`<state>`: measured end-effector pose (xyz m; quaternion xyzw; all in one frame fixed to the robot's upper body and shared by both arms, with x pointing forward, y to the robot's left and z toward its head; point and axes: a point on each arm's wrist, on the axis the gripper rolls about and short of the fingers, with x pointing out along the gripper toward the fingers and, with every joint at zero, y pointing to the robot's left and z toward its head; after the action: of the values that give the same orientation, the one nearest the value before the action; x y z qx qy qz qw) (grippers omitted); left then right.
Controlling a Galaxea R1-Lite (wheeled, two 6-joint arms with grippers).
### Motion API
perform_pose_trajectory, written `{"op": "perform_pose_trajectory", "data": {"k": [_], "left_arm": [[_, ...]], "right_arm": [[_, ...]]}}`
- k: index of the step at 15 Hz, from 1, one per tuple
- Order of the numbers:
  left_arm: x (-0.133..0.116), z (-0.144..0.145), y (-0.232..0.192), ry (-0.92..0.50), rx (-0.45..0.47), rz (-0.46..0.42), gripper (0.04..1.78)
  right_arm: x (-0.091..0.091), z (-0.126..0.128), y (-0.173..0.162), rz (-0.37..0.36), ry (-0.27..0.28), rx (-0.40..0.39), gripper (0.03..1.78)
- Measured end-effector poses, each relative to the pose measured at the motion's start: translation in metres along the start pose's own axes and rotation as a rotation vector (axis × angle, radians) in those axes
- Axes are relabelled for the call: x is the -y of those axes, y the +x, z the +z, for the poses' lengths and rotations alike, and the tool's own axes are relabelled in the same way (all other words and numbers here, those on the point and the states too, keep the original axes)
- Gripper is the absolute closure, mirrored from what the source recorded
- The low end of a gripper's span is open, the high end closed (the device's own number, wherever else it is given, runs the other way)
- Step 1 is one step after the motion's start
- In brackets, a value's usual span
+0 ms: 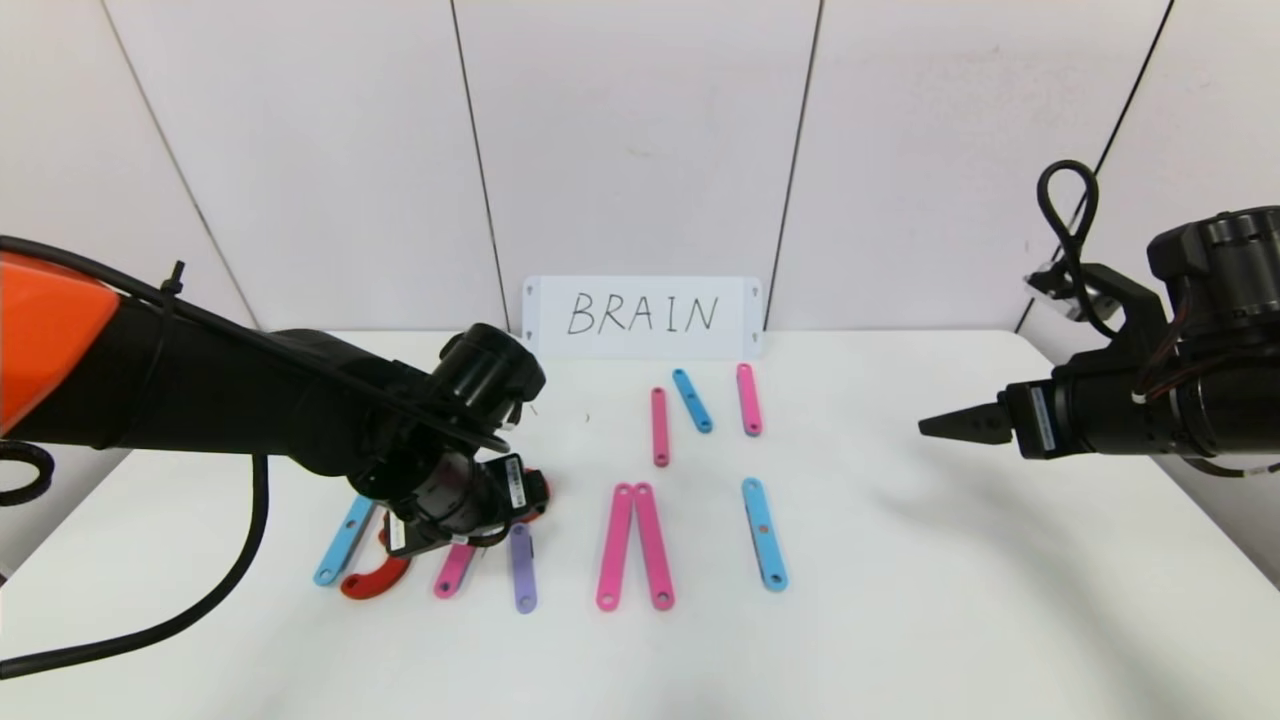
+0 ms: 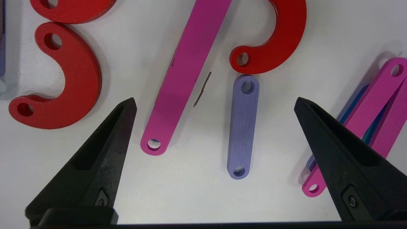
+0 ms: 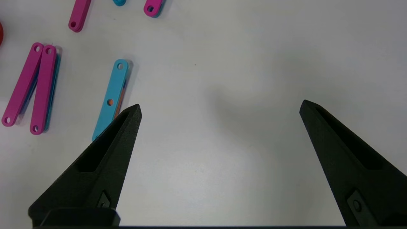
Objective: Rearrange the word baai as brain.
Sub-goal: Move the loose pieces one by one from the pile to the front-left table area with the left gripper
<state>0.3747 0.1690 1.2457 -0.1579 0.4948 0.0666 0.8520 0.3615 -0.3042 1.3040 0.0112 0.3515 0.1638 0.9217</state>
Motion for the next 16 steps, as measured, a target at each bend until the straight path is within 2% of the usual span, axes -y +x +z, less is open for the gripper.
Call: {"op": "perform_pose_trajectory", "data": {"k": [10, 13, 16], "left_arm": [[-0.003, 0.007, 0.012, -0.010, -0.013, -0.024, 0.08], [-0.001, 0.006, 0.015, -0.008, -0.053, -0.072, 0.08], [0.001, 0.008, 0.015, -0.006, -0.052, -0.079, 0.08]], "right_arm": [[0.000, -0.001, 0.002, 0.001, -0.001, -0.007, 0.07], [0.000, -0.001, 0.002, 0.001, -0.002, -0.007, 0.07], [0.000, -0.001, 0.002, 0.001, -0.002, -0.007, 0.07]]}}
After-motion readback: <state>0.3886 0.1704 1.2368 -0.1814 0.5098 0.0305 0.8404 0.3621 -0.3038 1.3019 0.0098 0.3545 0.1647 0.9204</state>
